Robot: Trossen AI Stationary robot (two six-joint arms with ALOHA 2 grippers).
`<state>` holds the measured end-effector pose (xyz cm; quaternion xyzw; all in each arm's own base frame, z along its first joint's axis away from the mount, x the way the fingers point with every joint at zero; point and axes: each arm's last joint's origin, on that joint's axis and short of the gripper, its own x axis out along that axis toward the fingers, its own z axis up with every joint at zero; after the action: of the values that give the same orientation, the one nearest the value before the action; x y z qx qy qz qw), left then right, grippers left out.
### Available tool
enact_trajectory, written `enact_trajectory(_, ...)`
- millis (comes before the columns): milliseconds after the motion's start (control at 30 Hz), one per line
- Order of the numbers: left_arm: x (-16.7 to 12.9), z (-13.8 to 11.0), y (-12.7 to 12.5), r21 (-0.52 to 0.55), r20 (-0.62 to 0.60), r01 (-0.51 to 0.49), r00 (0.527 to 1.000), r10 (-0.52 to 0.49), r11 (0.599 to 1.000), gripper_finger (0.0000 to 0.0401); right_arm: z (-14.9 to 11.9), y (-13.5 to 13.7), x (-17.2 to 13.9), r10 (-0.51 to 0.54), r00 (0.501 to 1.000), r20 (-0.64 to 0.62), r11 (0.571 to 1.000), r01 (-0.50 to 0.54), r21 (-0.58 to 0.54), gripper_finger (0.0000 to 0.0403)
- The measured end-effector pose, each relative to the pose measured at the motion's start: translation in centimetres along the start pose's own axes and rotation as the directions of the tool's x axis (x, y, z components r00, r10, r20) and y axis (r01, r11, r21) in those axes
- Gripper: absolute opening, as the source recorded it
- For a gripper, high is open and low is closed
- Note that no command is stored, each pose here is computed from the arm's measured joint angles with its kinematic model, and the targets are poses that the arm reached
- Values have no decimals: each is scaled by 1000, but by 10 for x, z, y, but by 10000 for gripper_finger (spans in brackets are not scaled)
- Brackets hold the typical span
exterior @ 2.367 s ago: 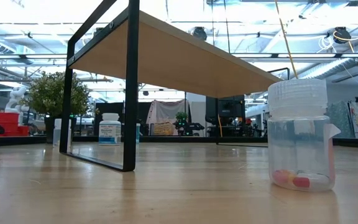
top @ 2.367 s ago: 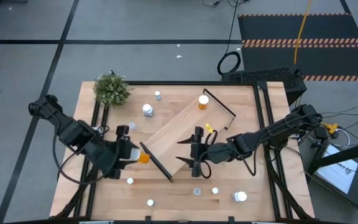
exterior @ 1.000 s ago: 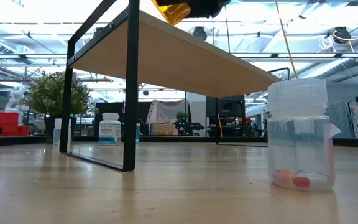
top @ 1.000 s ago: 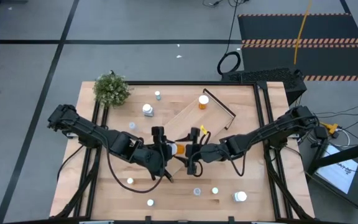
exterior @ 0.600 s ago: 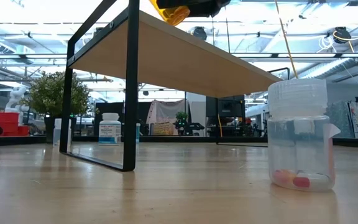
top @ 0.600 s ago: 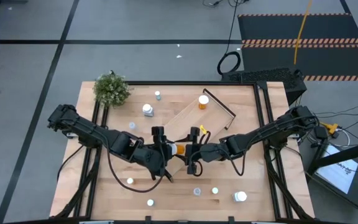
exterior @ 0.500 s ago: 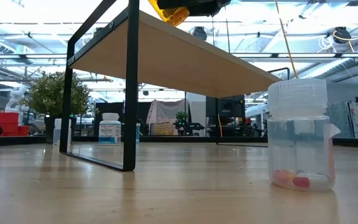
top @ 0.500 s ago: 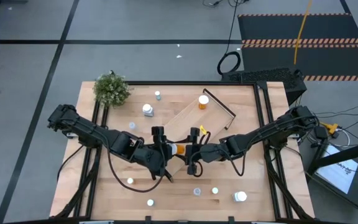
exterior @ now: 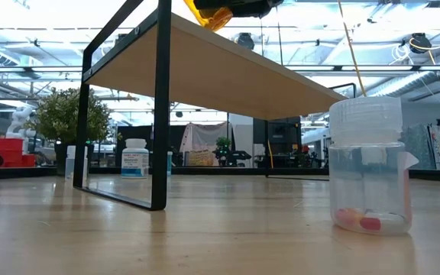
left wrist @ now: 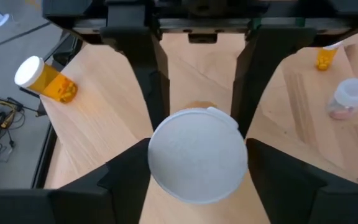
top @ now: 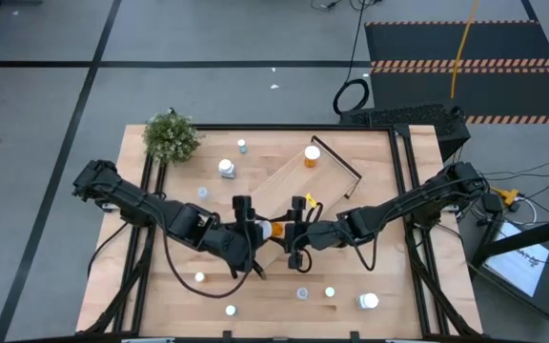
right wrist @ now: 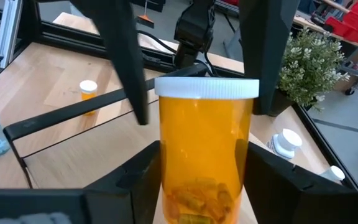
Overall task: Pick and place medicine bottles onto shelf by color
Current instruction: Put the large orange pill bottle on the shelf aligned with the other large orange pill bottle
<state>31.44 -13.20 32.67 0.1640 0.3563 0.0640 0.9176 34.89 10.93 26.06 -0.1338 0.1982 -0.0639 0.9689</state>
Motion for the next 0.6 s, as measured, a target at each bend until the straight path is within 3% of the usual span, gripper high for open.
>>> enact_trajectory(300, -10, 2, -9, 35, 49, -43, 998, 41, 998, 343, 0, -2, -3, -6, 1000, -11, 1000, 6, 4, 196)
enact_trajectory(600, -36, 4, -10, 22, 116, -94, 989, 91, 995, 334, 7, -14, -25, -2, 999, -50, 999, 5, 53, 196)
